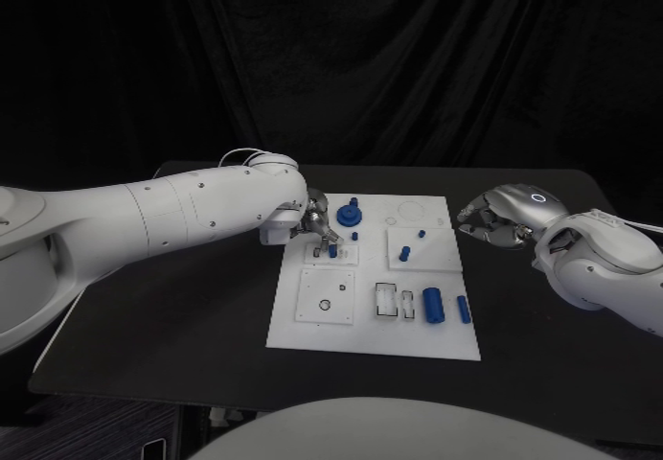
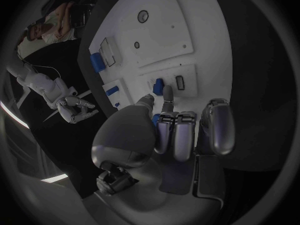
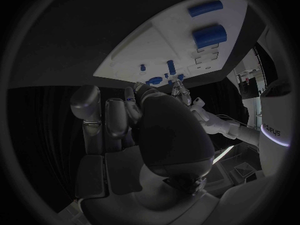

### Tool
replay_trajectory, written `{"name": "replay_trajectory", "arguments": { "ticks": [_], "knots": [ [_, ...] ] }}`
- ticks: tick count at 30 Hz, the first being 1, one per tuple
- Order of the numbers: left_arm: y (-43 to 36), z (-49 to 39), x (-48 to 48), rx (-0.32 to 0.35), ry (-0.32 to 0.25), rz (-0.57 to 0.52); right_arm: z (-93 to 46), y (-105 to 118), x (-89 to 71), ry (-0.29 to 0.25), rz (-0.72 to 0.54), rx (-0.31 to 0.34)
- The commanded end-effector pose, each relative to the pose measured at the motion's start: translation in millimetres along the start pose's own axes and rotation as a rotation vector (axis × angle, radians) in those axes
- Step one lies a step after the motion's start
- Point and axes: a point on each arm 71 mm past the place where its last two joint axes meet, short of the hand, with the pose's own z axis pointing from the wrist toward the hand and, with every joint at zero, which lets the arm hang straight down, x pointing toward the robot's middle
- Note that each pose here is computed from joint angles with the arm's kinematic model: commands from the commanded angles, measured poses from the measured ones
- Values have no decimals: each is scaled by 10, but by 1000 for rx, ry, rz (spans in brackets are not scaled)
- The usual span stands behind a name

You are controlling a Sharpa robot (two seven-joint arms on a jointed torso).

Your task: Assemble the parts on the task board

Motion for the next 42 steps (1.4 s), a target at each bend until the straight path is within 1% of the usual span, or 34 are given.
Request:
{"name": "replay_trajectory", "arguments": {
  "ticks": [1,11,22,31,42],
  "knots": [
    [-35,8,35,19,20,9,-3,-7,13,7,-3,13],
    [-41,30,77,20,33,12,1,-3,14,8,-3,13],
    [-55,46,119,36,40,11,9,-3,19,12,-4,19],
    [-40,47,122,39,31,2,14,-8,24,18,-6,27],
    [-24,35,120,53,3,-17,18,-25,39,31,-9,41]
  ]
}}
